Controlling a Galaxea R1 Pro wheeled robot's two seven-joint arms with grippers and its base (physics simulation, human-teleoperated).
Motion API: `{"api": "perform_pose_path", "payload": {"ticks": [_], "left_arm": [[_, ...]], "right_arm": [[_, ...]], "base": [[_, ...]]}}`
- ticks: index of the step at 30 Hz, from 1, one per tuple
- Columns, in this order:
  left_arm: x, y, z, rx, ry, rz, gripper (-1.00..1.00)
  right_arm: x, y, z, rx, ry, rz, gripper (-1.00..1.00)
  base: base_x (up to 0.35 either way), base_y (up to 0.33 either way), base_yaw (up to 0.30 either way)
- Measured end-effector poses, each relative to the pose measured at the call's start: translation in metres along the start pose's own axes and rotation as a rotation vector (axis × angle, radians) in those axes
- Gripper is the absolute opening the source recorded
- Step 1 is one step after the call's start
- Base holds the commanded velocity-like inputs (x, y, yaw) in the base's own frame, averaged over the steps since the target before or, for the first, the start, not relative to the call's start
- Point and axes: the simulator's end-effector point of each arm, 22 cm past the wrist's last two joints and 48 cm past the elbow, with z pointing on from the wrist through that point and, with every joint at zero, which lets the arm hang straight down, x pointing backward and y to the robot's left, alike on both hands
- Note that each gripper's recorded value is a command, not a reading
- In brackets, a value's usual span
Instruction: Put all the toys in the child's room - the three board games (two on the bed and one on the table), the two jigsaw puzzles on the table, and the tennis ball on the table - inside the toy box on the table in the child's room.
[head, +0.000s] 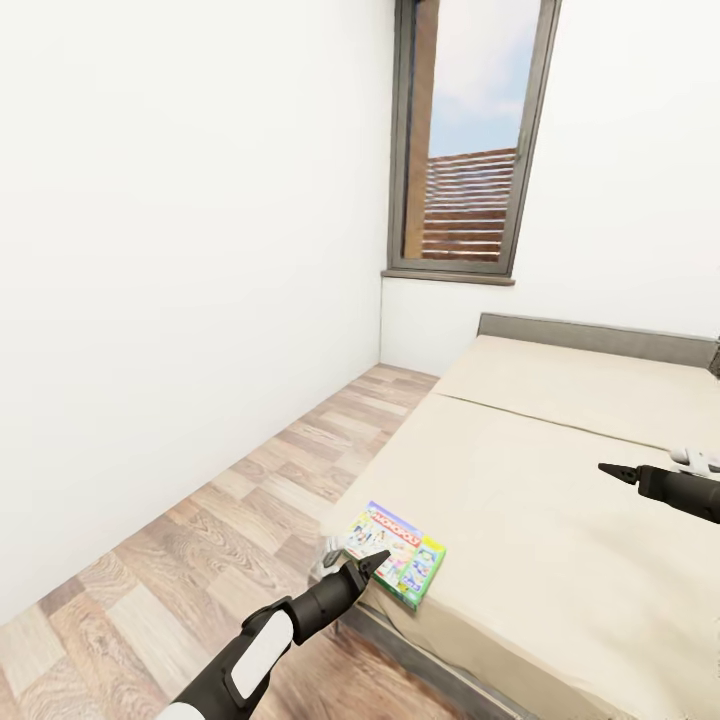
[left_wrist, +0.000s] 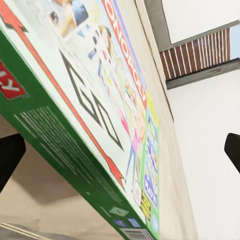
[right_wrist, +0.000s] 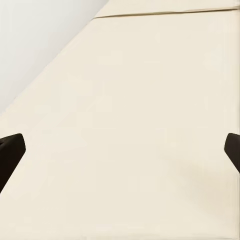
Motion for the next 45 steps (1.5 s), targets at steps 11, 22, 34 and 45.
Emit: {"api": "perform_pose_path", "payload": {"ticks": [11,22,34,45], "left_arm": [[-0.0001,0.0001,-0.0001,0.000,0.000,-0.001,1.00],[-0.0003,-0.0004,0.0000,0.002,-0.001,-0.001,1.00],[-0.0009,-0.0009,-0.0001,0.003,-0.002,0.000,1.00],[-0.0018,-0.0002,-0.0006,0.003,-0.006,-0.005,-1.00]], "right_arm": [[-0.0001,-0.0001,0.0000,0.000,0.000,0.000,1.00],[-0.0001,-0.0002,0.0000,0.000,0.000,0.000,1.00],[0.0003,-0.0002,0.0000,0.000,0.001,0.000,1.00],[0.0006,-0.0002,0.0000,0.001,0.001,0.000,1.00]], "base": [[0.000,0.000,-0.047],[0.000,0.000,-0.010],[0.000,0.000,-0.002],[0.000,0.000,0.000]]}}
